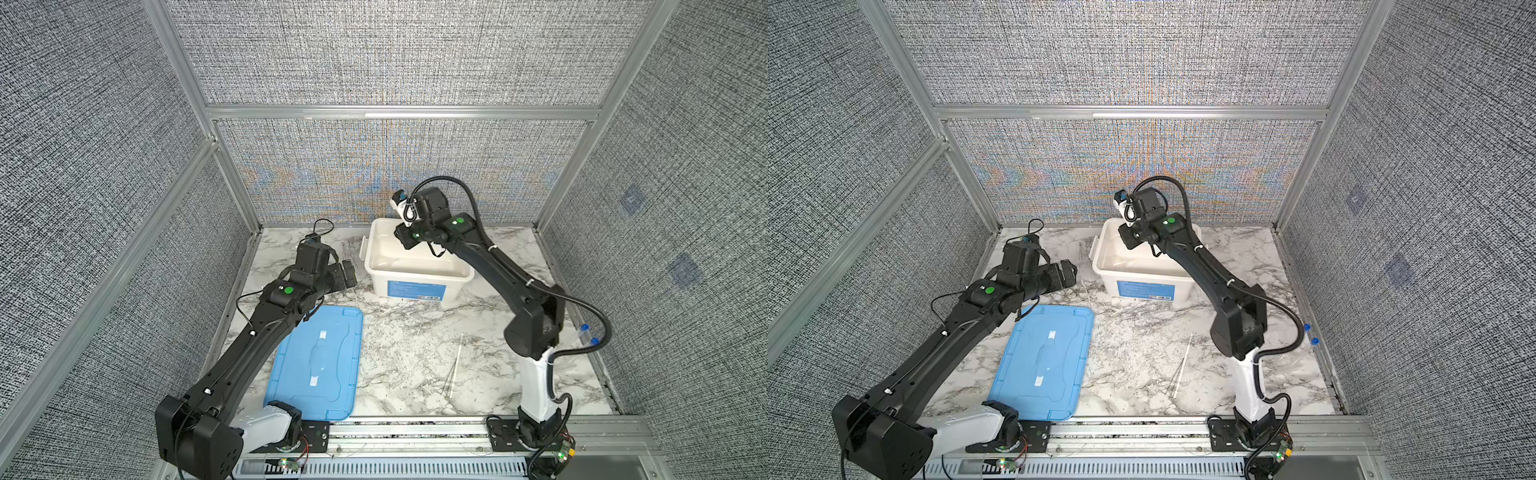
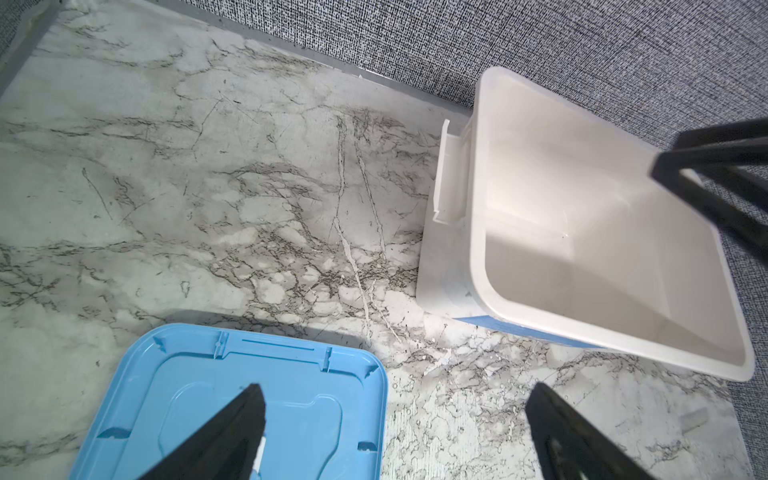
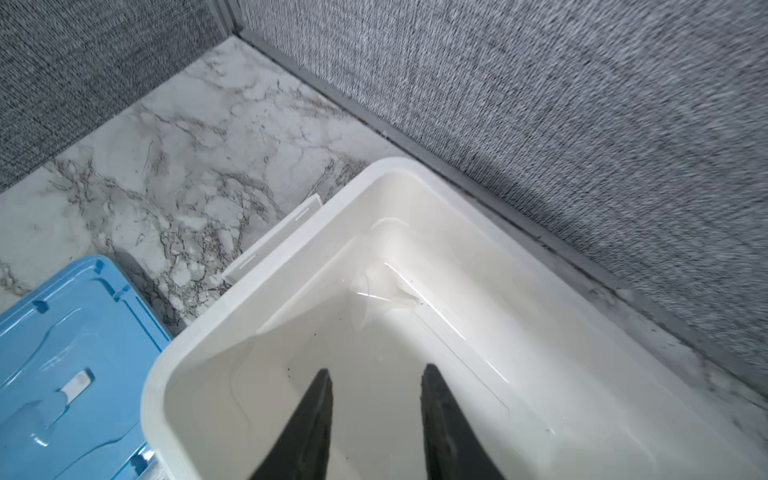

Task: Organize the chemistry lab equipment
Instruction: 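Lift the right gripper out of the bin toward the glass rods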

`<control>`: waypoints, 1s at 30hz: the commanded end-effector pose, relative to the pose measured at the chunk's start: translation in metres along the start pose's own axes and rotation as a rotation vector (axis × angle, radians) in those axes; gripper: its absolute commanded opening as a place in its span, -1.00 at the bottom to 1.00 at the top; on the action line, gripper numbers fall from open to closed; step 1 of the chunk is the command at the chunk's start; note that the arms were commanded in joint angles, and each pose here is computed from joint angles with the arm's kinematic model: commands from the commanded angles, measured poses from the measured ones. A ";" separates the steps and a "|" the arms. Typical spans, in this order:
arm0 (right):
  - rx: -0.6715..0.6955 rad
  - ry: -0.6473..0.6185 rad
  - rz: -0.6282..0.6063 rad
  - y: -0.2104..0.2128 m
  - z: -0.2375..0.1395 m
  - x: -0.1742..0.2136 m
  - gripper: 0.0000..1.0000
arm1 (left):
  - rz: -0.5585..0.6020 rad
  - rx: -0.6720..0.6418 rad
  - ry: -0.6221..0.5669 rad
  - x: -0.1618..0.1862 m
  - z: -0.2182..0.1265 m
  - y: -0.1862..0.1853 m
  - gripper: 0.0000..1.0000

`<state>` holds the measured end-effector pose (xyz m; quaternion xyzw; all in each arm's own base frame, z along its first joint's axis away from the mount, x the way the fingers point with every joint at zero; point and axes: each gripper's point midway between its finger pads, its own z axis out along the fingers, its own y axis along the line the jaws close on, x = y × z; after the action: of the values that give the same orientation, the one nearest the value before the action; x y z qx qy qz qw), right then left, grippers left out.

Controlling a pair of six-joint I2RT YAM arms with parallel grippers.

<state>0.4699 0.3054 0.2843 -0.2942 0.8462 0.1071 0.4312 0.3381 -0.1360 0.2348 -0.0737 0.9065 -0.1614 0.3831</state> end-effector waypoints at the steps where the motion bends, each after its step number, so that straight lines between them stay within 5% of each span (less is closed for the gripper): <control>1: 0.075 -0.072 0.023 -0.013 -0.036 -0.009 -0.27 | -0.029 0.013 -0.039 -0.008 0.006 -0.003 0.98; 10: 0.147 -0.130 0.131 -0.011 -0.133 0.028 -0.17 | -0.074 0.057 -0.089 -0.030 0.012 -0.018 0.98; 17: 0.155 -0.071 0.203 0.033 -0.179 0.106 -0.18 | -0.069 0.013 -0.155 -0.051 0.012 -0.016 0.98; 30: 0.159 0.399 0.484 0.072 -0.162 0.283 -0.18 | -0.092 0.028 -0.184 -0.055 0.010 -0.018 0.98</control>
<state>0.2069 0.1876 0.1761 -0.1155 0.9461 0.0839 0.2909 0.3822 -0.1428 0.2701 -0.1184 0.8659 -0.1835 0.4501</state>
